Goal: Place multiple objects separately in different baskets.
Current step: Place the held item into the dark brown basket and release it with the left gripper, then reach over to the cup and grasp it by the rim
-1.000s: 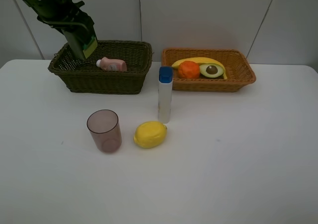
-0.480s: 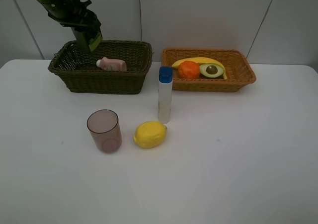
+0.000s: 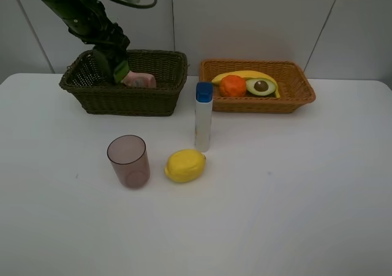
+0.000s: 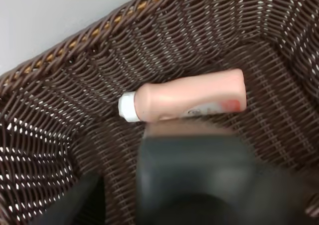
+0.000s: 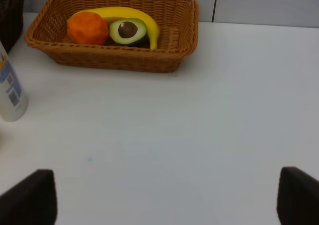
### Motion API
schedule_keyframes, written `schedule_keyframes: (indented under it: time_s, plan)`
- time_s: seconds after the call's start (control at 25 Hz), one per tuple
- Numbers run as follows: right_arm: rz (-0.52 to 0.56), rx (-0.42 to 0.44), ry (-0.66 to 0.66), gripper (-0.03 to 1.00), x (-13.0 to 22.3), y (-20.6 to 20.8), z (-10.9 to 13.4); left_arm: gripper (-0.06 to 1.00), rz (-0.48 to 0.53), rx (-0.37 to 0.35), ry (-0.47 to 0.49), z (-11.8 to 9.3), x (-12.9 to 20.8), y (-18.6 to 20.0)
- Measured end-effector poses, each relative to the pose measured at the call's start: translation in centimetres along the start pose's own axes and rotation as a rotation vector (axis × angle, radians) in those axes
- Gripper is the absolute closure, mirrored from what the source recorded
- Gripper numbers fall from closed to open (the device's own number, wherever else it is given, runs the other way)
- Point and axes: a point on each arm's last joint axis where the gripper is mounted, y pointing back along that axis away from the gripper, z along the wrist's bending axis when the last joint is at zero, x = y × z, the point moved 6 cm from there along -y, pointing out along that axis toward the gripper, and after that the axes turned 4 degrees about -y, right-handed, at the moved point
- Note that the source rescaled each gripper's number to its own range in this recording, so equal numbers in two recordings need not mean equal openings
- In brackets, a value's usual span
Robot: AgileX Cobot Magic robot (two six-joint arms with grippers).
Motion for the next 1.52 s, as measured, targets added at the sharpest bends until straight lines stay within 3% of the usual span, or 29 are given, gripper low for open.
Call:
schedule_keyframes:
  time_s: [0.24, 0.64, 0.8, 1.04, 1.2, 1.52]
  plan:
    - [0.000, 0.001, 0.001, 0.07, 0.00, 0.00, -0.01, 0.25, 0.005, -0.006, 0.058, 0.10, 0.00, 0.07]
    - [0.000, 0.001, 0.001, 0.07, 0.00, 0.00, -0.01, 0.30, 0.021, -0.016, 0.053, 0.26, 0.24, 0.07]
    - [0.000, 0.001, 0.001, 0.07, 0.00, 0.00, -0.01, 0.43, 0.025, -0.016, 0.052, 0.25, 0.30, 0.07]
    - [0.000, 0.001, 0.001, 0.07, 0.00, 0.00, -0.01, 0.78, 0.025, -0.016, 0.052, 0.25, 0.30, 0.07]
    - [0.000, 0.000, 0.000, 0.07, 0.00, 0.00, 0.00, 0.92, 0.025, -0.016, 0.052, 0.25, 0.30, 0.07]
    - [0.000, 0.000, 0.000, 0.07, 0.00, 0.00, 0.00, 0.94, 0.025, -0.016, 0.053, 0.25, 0.30, 0.07]
